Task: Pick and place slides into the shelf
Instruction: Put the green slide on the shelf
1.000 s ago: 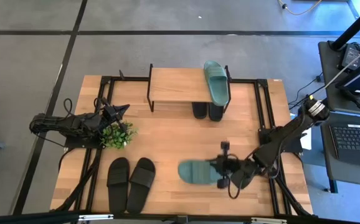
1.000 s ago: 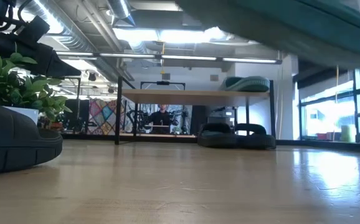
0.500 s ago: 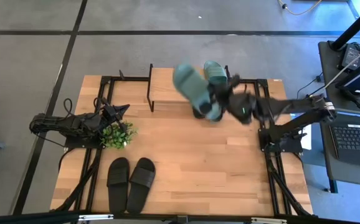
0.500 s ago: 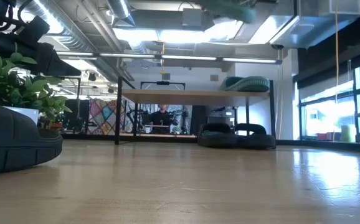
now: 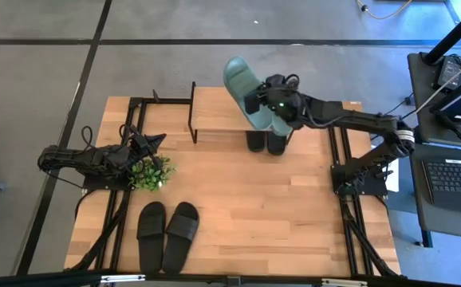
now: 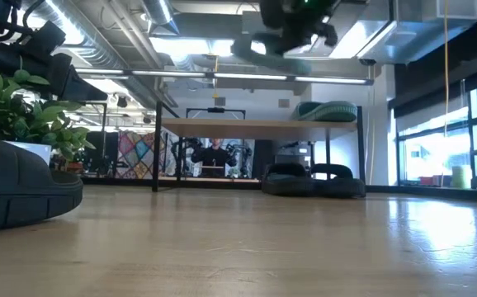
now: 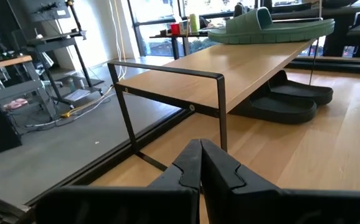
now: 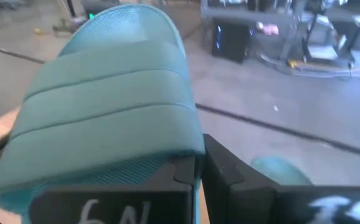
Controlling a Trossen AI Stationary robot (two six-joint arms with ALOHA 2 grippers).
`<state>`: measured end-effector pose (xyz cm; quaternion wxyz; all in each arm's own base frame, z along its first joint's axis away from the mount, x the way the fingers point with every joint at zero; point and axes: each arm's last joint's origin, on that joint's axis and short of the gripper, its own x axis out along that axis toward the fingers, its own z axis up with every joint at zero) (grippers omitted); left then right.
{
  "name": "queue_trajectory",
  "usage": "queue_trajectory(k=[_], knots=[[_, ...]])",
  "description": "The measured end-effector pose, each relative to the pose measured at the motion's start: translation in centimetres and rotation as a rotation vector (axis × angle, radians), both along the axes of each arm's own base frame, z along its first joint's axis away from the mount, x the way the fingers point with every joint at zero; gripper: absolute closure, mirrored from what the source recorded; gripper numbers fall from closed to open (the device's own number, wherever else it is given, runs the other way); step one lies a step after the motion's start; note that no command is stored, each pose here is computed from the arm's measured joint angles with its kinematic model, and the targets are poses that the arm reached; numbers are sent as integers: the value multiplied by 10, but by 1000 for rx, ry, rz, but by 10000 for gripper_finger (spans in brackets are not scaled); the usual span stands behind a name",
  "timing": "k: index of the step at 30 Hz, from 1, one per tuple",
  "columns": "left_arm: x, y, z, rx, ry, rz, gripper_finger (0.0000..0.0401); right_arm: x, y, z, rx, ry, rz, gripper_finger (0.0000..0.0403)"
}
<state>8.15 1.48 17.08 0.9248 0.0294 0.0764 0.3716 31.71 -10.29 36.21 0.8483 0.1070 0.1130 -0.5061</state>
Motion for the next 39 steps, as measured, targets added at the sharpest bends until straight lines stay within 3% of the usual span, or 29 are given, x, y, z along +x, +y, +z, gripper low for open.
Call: queue_trajectory(k=[7,13,33,39], knots=[[1,0,2,46,13,-5,401,14,-11,-25,61,19,-58,391],[1,0,2,54,16,-6,401,22,-22,-43,35,87,-149,391],[1,0,4,75,25,-10,401,32,-26,-85,89,224,-231,391],[1,0,4,91,39,-13,401,31,-26,-85,91,227,-233,355]])
